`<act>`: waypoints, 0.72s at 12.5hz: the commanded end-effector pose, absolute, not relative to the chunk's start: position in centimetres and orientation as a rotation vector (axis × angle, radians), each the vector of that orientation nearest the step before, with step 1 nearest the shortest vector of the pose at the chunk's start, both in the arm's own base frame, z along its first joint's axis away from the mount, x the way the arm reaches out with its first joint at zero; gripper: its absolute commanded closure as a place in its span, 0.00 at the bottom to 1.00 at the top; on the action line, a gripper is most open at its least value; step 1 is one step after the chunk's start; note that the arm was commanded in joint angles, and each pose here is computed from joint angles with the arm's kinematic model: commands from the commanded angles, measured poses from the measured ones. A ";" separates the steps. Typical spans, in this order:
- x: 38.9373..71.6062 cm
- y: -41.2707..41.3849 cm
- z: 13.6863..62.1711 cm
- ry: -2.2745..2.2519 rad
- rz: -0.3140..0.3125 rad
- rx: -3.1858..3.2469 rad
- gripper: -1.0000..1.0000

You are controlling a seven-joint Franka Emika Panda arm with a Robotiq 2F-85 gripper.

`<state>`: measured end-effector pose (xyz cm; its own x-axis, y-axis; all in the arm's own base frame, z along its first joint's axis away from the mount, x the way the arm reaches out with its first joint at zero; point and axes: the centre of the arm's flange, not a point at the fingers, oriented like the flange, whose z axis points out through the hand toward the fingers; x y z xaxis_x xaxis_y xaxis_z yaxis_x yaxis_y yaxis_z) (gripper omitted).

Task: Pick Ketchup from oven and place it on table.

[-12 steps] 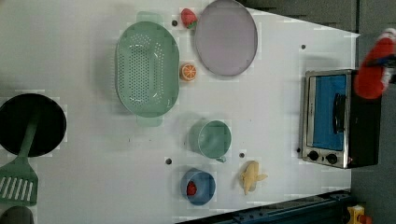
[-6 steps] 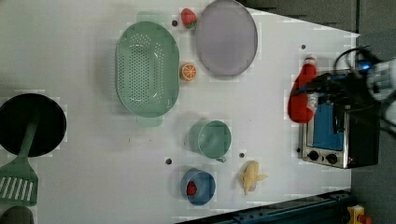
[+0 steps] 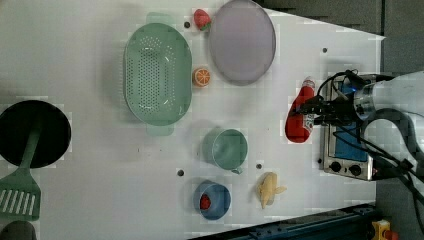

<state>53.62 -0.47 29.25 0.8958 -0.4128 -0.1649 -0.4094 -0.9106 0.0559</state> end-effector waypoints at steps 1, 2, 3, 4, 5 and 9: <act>52.2 -1.9 25.7 -0.790 -0.195 3.013 0.36; 51.5 -2.0 24.2 -0.793 -0.156 3.015 0.36; 50.9 -2.1 22.8 -0.797 -0.118 3.016 0.36; 50.5 -2.3 21.7 -0.802 -0.096 3.014 0.36; 50.2 -2.6 20.8 -0.809 -0.086 3.008 0.36; 50.1 -3.1 19.2 -0.825 -0.040 3.001 0.01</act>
